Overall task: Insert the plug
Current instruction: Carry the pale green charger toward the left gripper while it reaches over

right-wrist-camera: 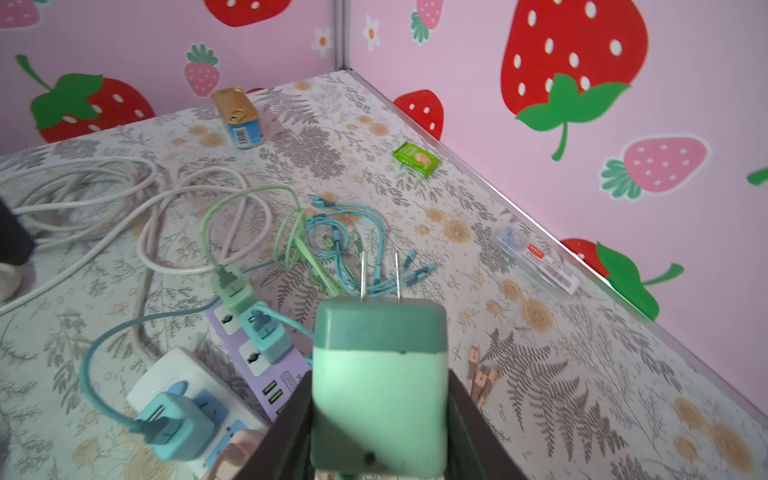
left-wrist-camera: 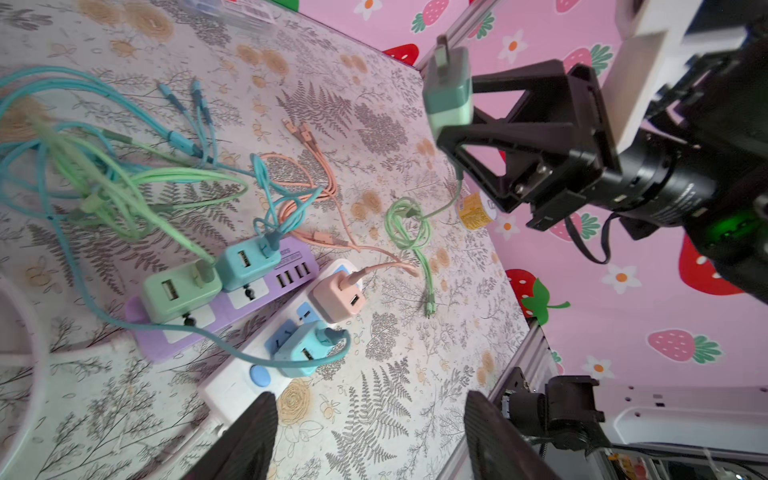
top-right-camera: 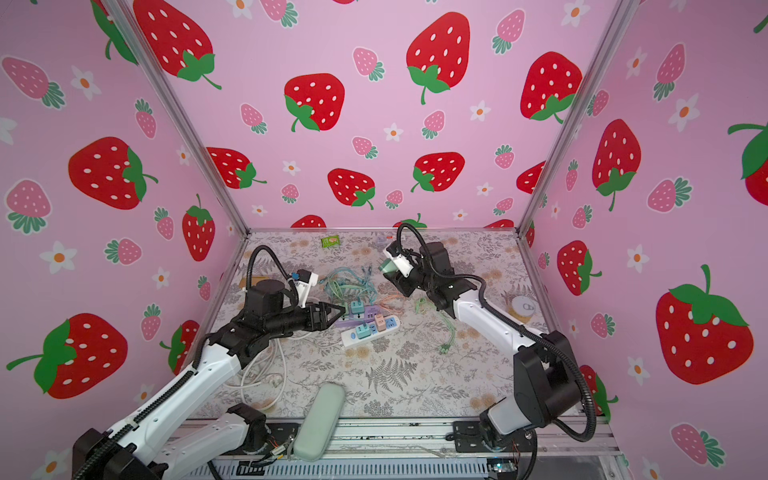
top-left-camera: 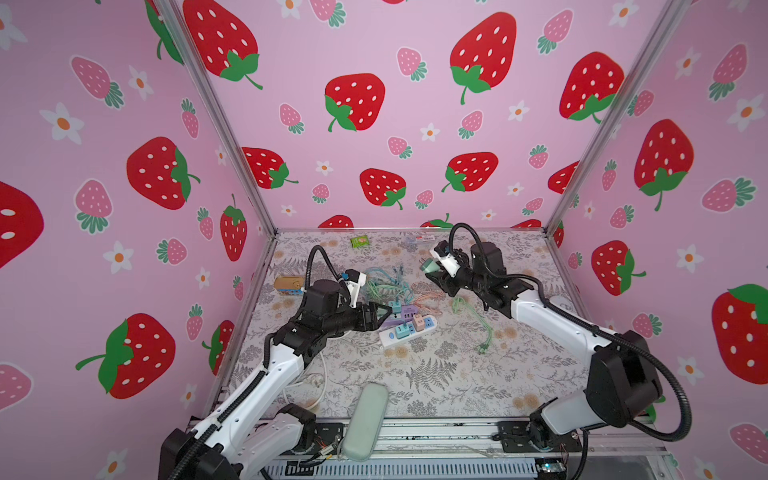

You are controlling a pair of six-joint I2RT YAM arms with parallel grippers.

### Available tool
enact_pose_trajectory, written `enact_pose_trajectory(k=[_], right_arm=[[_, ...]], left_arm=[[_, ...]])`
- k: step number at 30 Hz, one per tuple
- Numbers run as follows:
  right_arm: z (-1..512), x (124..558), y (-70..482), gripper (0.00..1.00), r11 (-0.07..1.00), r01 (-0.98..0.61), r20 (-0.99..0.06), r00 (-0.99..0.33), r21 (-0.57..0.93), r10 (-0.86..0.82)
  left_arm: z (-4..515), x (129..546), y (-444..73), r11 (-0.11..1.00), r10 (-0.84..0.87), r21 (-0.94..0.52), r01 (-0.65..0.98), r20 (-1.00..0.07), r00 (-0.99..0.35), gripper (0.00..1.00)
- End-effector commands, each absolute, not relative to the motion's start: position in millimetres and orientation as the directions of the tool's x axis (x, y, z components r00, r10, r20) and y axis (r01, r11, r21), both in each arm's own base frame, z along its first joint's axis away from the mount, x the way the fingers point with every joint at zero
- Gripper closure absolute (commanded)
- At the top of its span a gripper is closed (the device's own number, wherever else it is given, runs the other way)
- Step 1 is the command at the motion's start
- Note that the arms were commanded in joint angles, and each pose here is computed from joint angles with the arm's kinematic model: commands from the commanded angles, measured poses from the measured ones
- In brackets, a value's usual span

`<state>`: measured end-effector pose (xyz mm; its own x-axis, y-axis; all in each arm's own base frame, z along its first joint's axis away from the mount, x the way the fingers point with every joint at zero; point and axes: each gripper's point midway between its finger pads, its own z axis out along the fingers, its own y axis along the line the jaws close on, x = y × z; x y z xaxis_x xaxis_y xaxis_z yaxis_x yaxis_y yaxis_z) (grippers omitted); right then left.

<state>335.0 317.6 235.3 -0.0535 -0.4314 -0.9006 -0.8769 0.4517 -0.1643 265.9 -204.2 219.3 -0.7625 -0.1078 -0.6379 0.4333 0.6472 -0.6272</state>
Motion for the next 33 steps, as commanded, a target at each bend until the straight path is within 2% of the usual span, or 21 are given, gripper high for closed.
enact_pose_trajectory(k=[1, 10, 21, 28, 33], right_arm=[[255, 308, 330, 0.8, 0.334, -0.903, -0.901, 0.116, -0.271, -0.418], [262, 260, 351, 0.79, 0.185, -0.923, -0.884, 0.242, -0.336, -0.399], [265, 223, 365, 0.78, 0.083, -0.929, -0.875, 0.306, -0.36, -0.374], [260, 211, 372, 0.78, 0.05, -0.924, -0.86, 0.332, -0.38, -0.388], [258, 209, 375, 0.78, 0.048, -0.919, -0.851, 0.342, -0.392, -0.398]], left_arm=[[254, 266, -218, 0.554, -0.101, -0.648, 0.522, -0.675, -0.731, 0.26], [276, 260, -235, 0.435, -0.079, -0.689, 0.58, -0.67, -0.738, 0.28], [275, 269, -239, 0.429, -0.091, -0.708, 0.562, -0.652, -0.752, 0.35], [279, 271, -242, 0.405, -0.093, -0.721, 0.562, -0.644, -0.759, 0.44], [279, 271, -244, 0.396, -0.09, -0.73, 0.557, -0.635, -0.767, 0.55]])
